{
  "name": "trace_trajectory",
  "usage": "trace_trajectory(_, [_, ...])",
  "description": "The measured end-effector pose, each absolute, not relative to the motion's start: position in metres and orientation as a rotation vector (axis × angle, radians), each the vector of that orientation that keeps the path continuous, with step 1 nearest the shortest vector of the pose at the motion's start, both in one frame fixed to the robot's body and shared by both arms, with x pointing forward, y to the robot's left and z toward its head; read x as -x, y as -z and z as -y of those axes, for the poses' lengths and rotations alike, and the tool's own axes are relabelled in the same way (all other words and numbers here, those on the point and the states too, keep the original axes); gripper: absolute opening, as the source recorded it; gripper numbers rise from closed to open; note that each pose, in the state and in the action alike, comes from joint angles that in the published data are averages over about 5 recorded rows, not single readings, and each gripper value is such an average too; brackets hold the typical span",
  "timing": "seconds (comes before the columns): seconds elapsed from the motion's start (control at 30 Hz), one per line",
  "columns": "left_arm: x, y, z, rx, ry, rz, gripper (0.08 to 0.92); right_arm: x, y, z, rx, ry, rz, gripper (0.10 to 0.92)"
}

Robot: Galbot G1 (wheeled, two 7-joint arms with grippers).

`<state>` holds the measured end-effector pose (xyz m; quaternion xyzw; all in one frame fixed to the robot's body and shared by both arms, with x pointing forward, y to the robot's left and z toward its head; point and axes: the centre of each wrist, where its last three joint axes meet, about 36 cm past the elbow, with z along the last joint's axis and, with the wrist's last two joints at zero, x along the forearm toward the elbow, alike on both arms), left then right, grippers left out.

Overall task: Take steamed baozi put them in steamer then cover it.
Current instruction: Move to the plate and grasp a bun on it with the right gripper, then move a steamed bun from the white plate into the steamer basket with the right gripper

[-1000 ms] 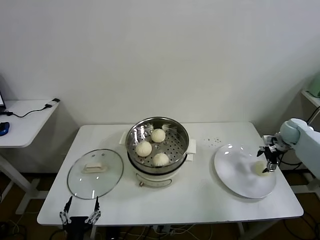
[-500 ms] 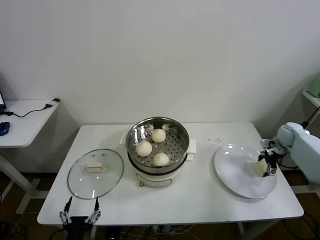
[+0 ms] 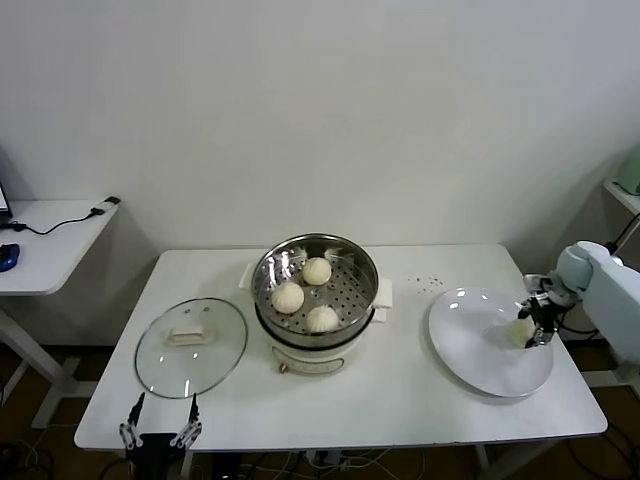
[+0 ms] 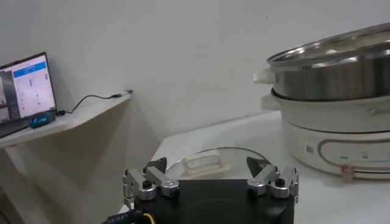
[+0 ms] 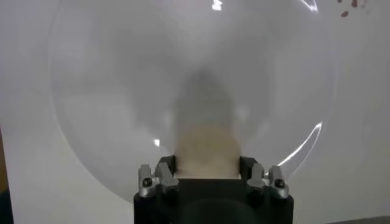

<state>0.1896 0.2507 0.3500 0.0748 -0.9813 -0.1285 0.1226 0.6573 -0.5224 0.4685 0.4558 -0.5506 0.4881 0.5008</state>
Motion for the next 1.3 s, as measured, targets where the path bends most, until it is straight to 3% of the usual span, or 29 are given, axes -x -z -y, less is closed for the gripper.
trace_trajectory(0.33, [-0.188,-0.350,-0.245,-0.189,0.357,2.875,0.823,-0.702,-0.545,0.465,-1.152,-1.203,1.466,0.662])
trace_trajectory(0.8, [-0.187,-0.352,-0.232,-0.121,0.324,2.892,0.823,-0.752,-0.677,0.301,-1.325,-1.234,1.590,0.668])
trace_trajectory(1.03, [-0.188,-0.353,-0.229,-0.101,0.311,2.904,0.823,-0.749,-0.688,0.220,-1.415,-1.235,1.529,0.669])
trace_trajectory(1.3, [-0.189,-0.353,-0.231,-0.104,0.298,2.908,0.823,-0.738,-0.665,0.154,-1.457,-1.257,1.405,0.672])
